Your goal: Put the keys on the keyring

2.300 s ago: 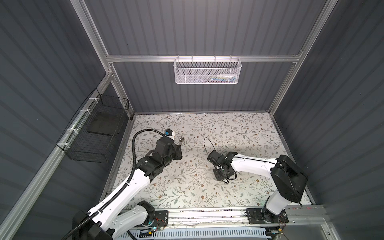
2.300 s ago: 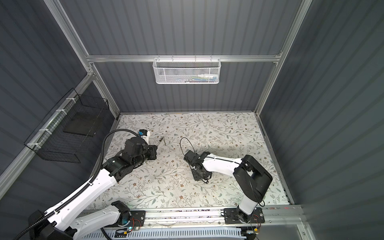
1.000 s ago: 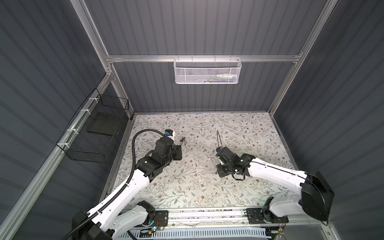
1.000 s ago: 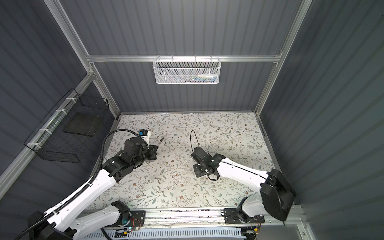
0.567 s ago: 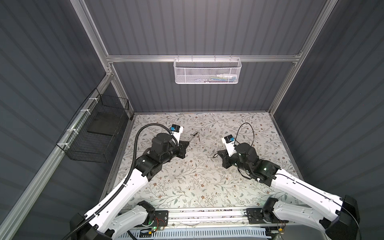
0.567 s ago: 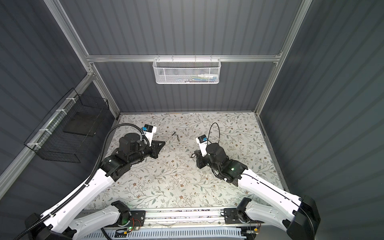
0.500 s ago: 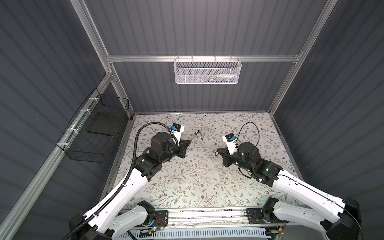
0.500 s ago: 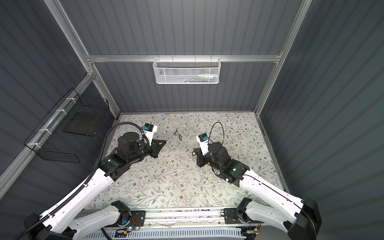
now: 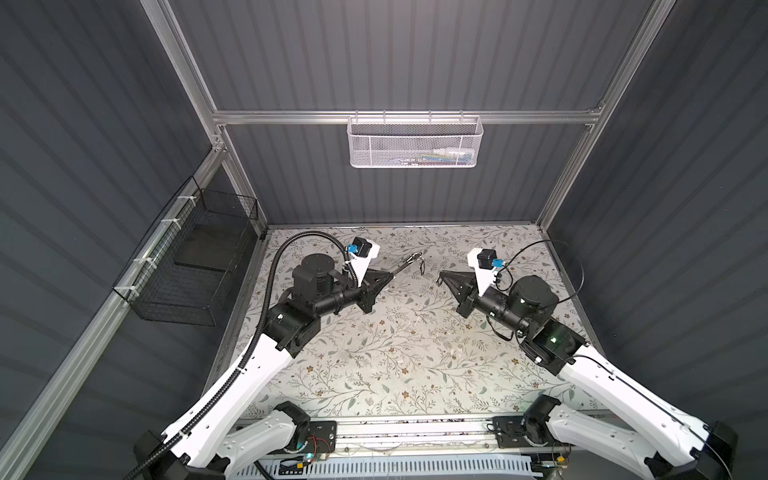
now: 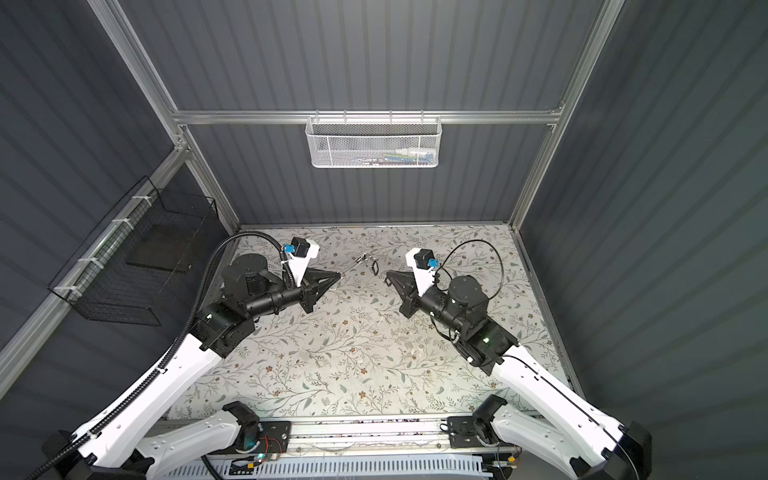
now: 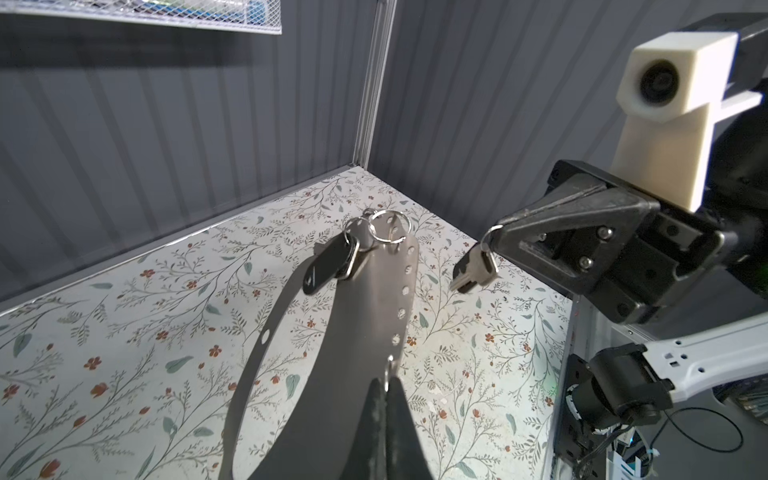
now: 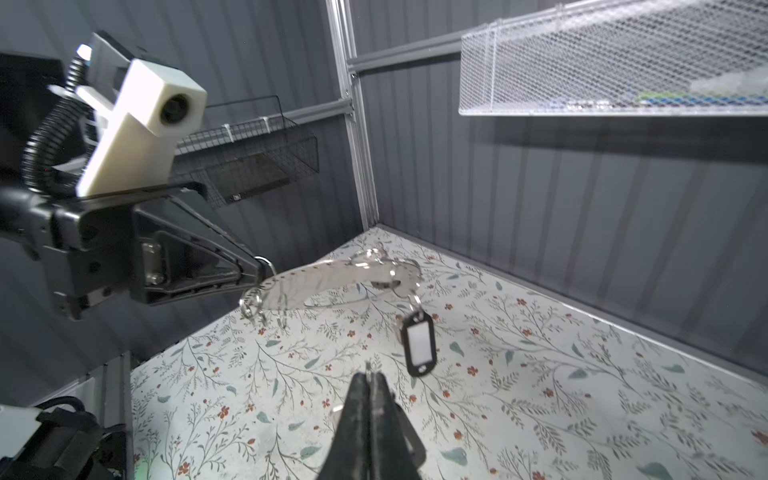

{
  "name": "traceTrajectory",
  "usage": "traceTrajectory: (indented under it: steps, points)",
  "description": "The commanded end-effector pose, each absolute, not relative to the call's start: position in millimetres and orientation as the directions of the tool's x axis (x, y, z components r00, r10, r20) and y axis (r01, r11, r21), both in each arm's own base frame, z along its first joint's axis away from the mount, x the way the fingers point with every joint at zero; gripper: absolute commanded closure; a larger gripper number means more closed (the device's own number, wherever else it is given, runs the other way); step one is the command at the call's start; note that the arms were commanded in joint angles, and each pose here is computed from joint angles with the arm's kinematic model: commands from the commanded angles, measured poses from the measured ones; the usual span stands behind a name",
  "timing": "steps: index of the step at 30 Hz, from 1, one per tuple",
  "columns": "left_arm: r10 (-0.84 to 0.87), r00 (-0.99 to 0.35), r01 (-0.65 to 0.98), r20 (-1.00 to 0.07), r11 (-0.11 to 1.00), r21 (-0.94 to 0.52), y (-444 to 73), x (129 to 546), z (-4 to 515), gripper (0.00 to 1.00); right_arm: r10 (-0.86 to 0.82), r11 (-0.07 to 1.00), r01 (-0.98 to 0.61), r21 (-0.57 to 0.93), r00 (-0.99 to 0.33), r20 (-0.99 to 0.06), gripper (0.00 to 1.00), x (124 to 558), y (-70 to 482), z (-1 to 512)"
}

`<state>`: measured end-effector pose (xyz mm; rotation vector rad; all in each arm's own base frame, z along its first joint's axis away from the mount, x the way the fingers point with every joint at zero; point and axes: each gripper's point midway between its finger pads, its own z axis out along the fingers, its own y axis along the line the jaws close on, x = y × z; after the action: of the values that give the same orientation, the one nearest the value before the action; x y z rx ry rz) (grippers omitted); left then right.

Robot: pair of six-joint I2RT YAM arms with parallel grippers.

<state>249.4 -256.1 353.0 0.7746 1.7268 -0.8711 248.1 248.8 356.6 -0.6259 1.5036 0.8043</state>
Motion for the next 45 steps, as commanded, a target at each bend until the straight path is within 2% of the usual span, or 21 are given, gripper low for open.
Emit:
traceTrajectory:
  steps: [1,4,12,17,18,21,30,37,45]
  points:
    - [0.085,-0.203,0.867,-0.975,0.479,-0.139,-263,246,379,1.00,0.109,0.492,-0.867,0.082,-0.032,-0.993,0.97,226,260,387]
    - [0.101,-0.221,0.840,-0.970,0.525,-0.137,-259,256,377,1.00,0.102,0.466,-0.879,0.098,-0.056,-0.993,0.95,226,266,388]
    - [0.148,-0.225,0.840,-0.963,0.530,-0.115,-258,255,372,1.00,0.091,0.472,-0.874,0.119,-0.085,-0.992,0.96,233,270,382]
    - [0.227,-0.264,0.835,-0.937,0.541,-0.104,-257,258,358,1.00,0.074,0.521,-0.845,0.119,-0.094,-0.993,0.97,241,265,380]
    - [0.255,-0.278,0.836,-0.926,0.539,-0.103,-256,257,352,1.00,0.072,0.568,-0.814,0.119,-0.094,-0.993,0.98,249,261,379]
    - [0.331,-0.330,0.849,-0.884,0.514,-0.124,-257,251,335,1.00,0.044,0.628,-0.771,0.108,-0.104,-0.994,0.98,263,255,377]
    - [0.388,-0.363,0.888,-0.847,0.420,-0.188,-263,230,321,1.00,0.003,0.645,-0.757,0.101,-0.129,-0.992,0.97,286,269,370]
    - [0.381,-0.348,0.903,-0.857,0.381,-0.197,-264,220,325,1.00,-0.034,0.585,-0.802,0.118,-0.170,-0.985,0.97,294,291,352]
    - [0.360,-0.333,0.878,-0.871,0.456,-0.147,-257,232,331,1.00,-0.058,0.442,-0.877,0.191,-0.240,-0.969,0.97,264,314,327]
